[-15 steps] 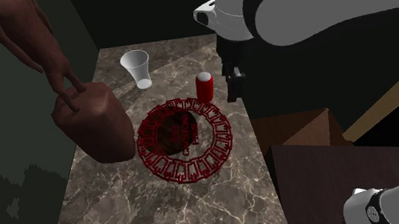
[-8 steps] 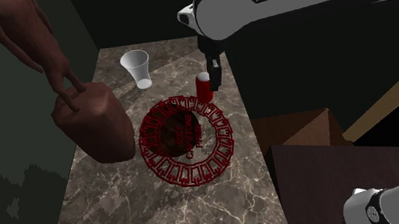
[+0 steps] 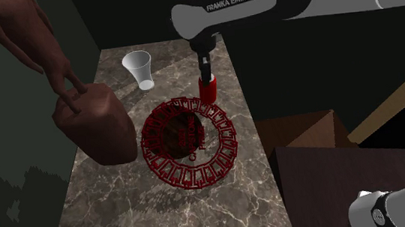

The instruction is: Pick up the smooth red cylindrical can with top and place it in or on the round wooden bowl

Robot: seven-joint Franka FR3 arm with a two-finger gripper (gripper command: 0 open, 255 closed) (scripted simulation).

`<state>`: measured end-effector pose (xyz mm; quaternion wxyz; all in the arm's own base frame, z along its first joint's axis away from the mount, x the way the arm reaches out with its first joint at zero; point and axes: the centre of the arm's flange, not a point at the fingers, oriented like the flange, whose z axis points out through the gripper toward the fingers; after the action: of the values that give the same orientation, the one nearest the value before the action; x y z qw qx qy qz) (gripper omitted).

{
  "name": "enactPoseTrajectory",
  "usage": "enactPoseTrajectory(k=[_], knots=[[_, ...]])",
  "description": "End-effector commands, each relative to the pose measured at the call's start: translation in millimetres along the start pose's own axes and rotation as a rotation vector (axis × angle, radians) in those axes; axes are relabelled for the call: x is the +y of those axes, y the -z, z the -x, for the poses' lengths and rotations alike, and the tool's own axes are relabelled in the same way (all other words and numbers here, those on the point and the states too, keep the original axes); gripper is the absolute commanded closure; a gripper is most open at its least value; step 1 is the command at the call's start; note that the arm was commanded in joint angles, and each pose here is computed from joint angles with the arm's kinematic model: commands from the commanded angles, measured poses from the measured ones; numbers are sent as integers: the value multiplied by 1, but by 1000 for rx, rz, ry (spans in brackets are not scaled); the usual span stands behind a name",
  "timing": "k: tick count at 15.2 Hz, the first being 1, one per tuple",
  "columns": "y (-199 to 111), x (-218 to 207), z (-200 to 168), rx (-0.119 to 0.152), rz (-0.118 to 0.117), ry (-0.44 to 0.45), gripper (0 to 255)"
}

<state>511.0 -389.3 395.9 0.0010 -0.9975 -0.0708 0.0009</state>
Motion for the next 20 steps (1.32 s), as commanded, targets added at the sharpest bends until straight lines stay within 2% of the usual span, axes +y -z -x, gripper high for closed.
enactPoseTrajectory(k=[1,5,13,14,20], knots=[[-11,1,0,0,0,1,0],[-35,1,0,0,0,1,0],[-35,1,0,0,0,1,0],[-35,1,0,0,0,1,255],[-35,1,0,0,0,1,255]])
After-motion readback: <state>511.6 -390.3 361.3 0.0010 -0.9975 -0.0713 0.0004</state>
